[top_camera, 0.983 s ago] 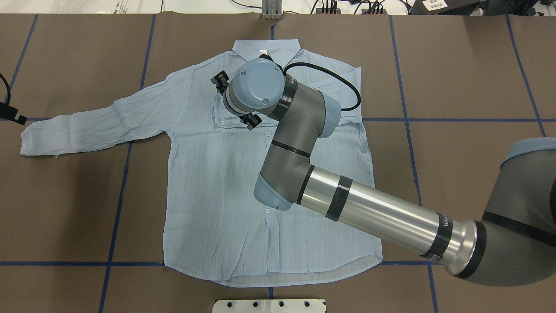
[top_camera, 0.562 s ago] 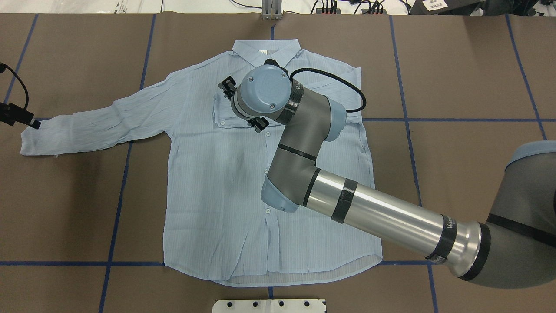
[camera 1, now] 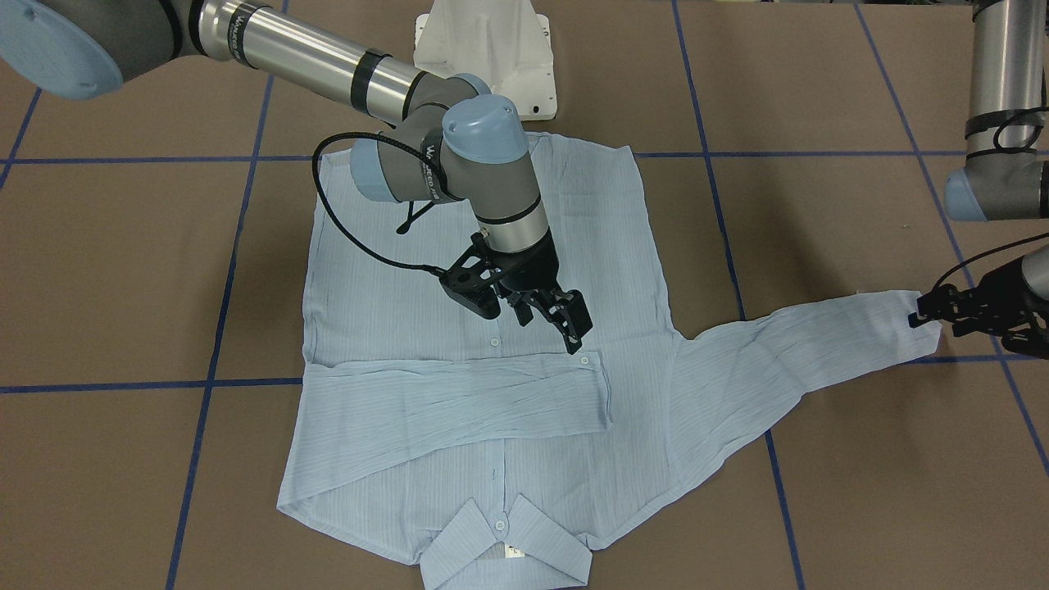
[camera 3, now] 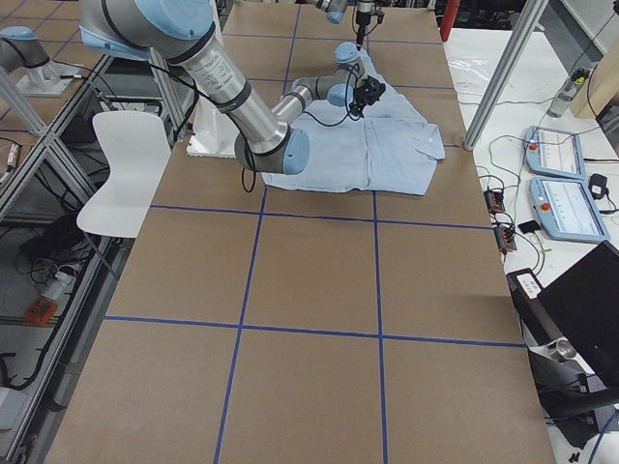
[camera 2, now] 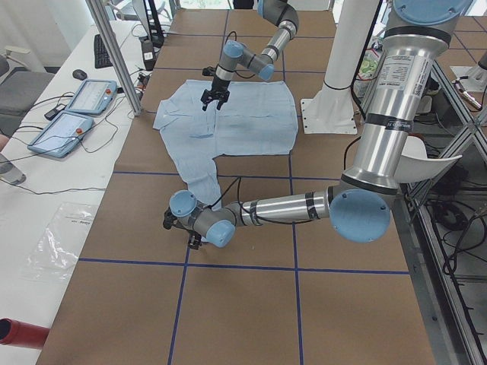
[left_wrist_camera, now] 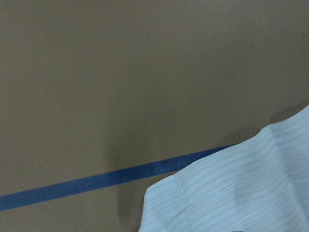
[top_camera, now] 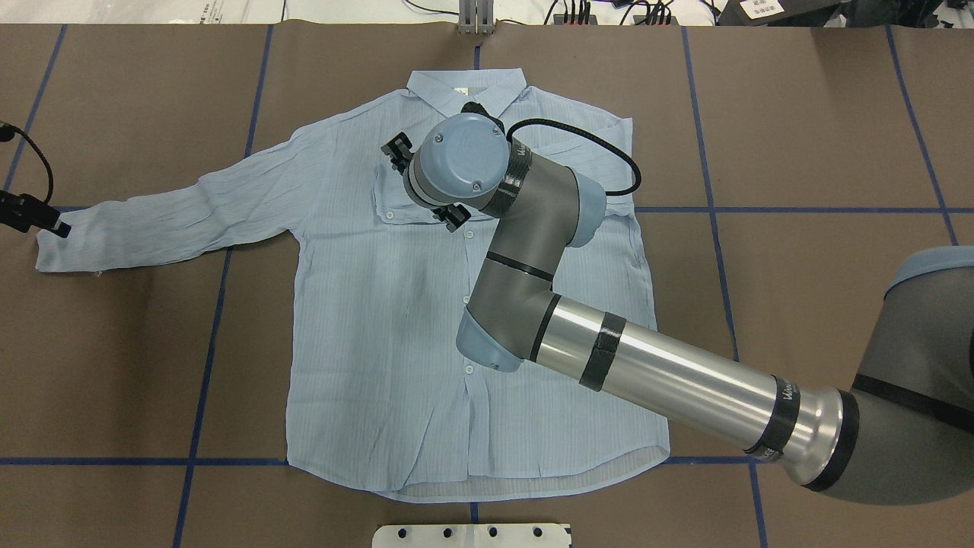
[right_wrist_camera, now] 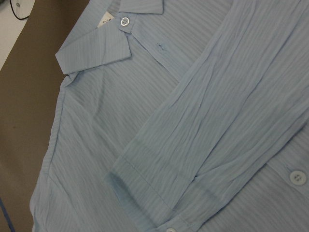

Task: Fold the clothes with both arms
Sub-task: 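Release the sleeve on the chest while the left gripper reaches the other cuff, then fold the other sleeve with the left gripper across the chest while the right gripper withdraws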

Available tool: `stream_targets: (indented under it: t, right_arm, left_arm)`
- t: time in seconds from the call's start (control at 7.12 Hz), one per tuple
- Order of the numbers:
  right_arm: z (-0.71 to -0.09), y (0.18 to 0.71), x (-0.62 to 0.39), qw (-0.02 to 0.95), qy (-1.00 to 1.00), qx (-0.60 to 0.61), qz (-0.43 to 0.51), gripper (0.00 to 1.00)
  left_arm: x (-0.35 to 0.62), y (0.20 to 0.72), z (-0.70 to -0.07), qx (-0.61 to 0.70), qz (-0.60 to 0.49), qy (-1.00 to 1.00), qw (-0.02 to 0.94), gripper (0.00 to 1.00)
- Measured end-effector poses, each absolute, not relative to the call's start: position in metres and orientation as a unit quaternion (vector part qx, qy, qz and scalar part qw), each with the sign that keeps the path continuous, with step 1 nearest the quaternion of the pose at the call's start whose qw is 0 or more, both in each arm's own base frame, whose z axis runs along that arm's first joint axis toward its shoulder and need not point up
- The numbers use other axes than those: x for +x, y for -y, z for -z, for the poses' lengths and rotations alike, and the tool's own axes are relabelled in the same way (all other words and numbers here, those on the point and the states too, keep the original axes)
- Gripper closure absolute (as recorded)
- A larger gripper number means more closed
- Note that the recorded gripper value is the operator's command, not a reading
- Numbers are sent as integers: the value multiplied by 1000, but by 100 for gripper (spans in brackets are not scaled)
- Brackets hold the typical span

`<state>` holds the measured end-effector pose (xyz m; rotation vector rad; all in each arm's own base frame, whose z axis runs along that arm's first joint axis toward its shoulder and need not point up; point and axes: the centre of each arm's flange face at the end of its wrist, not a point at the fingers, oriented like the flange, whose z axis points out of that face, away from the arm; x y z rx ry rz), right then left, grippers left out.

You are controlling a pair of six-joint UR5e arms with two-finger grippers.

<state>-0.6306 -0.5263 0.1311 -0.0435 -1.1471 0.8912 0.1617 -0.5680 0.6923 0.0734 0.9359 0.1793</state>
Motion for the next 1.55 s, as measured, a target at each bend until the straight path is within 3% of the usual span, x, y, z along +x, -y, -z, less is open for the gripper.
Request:
stream_targets:
  t: [0.14,0.84,1.26,1.55]
  right_arm:
    - [-130,526,-631,747,525,-20,-407,0]
    - [-129,526,-627,747,528,-18,-404,0]
    - [-204,529,-530,766,525,2,-371,0]
    - [-254,547,-431,794,511,9,-328,0]
  left_arm:
    - [163,567,-694,33,-86,-450,888,100]
    - [165,569,-664,46,-94,-467,878,100]
    - [176,574,-568,46,-49,-520,852,100]
    - [223,577,-468,12,1,-562,827,100]
